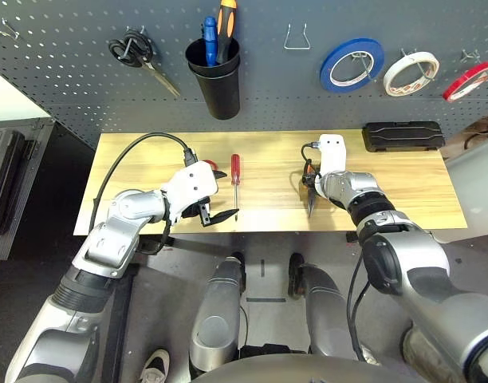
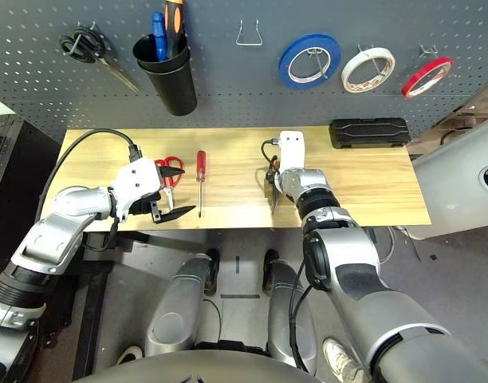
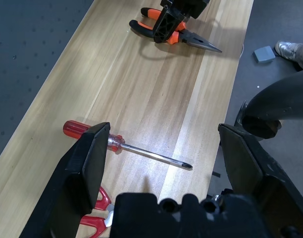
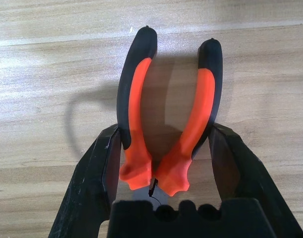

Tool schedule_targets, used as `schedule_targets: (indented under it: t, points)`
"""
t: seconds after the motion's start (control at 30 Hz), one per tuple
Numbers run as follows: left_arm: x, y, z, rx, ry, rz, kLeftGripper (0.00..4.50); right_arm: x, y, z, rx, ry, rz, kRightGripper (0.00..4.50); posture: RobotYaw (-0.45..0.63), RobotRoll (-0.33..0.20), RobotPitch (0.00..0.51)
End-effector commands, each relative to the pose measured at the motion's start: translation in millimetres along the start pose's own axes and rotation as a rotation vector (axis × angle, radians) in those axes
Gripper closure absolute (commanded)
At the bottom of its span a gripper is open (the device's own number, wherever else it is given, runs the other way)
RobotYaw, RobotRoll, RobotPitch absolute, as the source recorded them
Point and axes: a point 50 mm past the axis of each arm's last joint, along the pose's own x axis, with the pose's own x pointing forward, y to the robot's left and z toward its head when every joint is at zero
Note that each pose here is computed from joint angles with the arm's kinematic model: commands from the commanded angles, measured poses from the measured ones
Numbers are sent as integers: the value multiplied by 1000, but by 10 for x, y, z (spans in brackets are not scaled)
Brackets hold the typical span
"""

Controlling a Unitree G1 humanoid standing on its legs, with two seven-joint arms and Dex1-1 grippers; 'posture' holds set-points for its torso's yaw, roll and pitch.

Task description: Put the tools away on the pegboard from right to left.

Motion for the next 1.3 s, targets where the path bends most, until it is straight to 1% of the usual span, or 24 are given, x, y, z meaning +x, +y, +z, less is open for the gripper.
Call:
schedule_targets:
  t: [0.03,0.13,0.23,0.33,0.43,0.53,0.7,0.83,0.9,1.03,1.3]
  points:
    - [10,-43,-41,17,35,-17,0,62,-3,-274,18,99,-2,1583,340,0,331]
    - [11,-37,-63,31,50,-20,0,51,20,-232,17,83,10,1583,340,0,331]
    - [11,-33,-69,37,50,-17,0,19,30,-137,11,46,41,1583,333,0,327]
    - [-11,-18,-59,37,36,-2,0,-53,10,6,-33,-30,88,1583,334,0,324]
    - [-41,-5,-38,18,3,25,0,-148,-54,83,-107,-124,123,1583,332,0,321]
    - [-61,4,-10,-3,-33,49,0,-252,-120,115,-182,-209,149,1583,332,0,317]
    - [-94,38,61,-40,-116,101,0,-436,-200,190,-314,-403,185,1583,330,0,313]
    - [-144,84,198,-78,-256,166,0,-563,-243,218,-425,-553,220,1583,327,0,307]
    - [-188,90,277,-93,-339,197,0,-598,-299,198,-458,-596,216,1583,330,0,305]
    - [-275,90,388,-127,-441,242,0,-642,-417,150,-507,-663,204,1583,336,0,301]
    - [-407,104,585,-144,-579,301,0,-751,-561,105,-590,-819,216,1583,348,0,288]
